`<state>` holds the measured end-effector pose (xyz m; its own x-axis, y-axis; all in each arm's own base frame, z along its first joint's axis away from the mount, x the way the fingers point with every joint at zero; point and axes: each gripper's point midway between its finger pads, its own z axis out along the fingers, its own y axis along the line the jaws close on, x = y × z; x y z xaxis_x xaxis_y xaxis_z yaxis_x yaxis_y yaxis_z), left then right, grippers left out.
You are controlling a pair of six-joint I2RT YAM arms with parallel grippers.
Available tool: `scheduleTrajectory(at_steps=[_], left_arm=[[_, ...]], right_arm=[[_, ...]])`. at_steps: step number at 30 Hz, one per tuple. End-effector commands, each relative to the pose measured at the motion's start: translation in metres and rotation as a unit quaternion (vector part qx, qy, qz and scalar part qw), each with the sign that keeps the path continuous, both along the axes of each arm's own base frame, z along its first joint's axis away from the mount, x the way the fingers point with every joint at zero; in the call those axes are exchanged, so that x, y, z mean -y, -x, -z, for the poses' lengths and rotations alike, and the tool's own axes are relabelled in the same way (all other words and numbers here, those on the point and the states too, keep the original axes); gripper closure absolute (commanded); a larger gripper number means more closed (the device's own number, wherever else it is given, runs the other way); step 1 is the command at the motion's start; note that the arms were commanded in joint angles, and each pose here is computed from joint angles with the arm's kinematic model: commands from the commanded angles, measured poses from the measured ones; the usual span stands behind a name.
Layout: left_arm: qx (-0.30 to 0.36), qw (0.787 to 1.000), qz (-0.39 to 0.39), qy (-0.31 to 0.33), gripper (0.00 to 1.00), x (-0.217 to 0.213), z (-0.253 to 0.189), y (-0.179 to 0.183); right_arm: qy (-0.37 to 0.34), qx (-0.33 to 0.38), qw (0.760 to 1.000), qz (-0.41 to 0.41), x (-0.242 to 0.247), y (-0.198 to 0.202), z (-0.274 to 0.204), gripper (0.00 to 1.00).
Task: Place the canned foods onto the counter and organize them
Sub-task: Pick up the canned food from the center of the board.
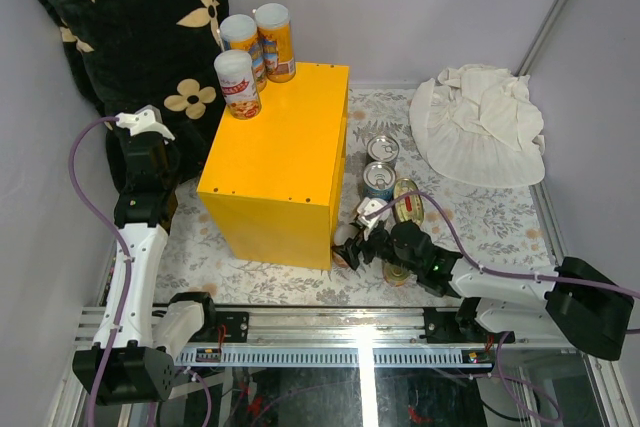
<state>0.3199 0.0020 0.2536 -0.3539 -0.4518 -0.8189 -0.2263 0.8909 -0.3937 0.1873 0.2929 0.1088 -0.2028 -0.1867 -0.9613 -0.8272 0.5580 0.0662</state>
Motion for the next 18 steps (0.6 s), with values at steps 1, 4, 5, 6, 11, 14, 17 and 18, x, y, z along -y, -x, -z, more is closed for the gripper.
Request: scheduleTrajectory(at_steps=[1,4,5,6,11,14,17,18], left_arm=[[0.006,1.000,0.009,0.001,0.00,0.004,0.000,-0.001],[0.007,1.000,0.010,0.003,0.00,0.004,-0.001,-0.001],[0.008,1.000,0.011,0.003,0.00,0.004,-0.001,-0.001],[0.007,1.000,0.011,0.004,0.00,0.005,-0.001,-0.001],[0.009,1.000,0.014,0.006,0.00,0.006,-0.002,-0.001],[0.010,1.000,0.013,0.006,0.00,0.006,-0.002,0.000],[0.011,1.000,0.013,0.006,0.00,0.006,-0.003,0.000],[0.011,1.000,0.013,0.006,0.00,0.006,-0.003,0.000]], right_arm=[[-0.057,0.011,0.998,-0.011,-0.005,0.005,-0.033,0.47],[-0.066,0.021,0.998,-0.001,0.001,0.005,-0.046,0.53],[-0.070,0.023,0.997,0.002,0.003,0.005,-0.051,0.56],[-0.074,0.024,0.997,0.004,0.005,0.005,-0.055,0.61],[-0.098,0.032,0.995,0.005,0.011,0.010,-0.082,0.86],[-0.103,0.041,0.994,0.005,0.017,0.013,-0.100,0.97],[-0.104,0.056,0.993,0.003,0.024,0.016,-0.125,1.00],[-0.103,0.059,0.993,0.011,0.029,0.016,-0.133,1.00]])
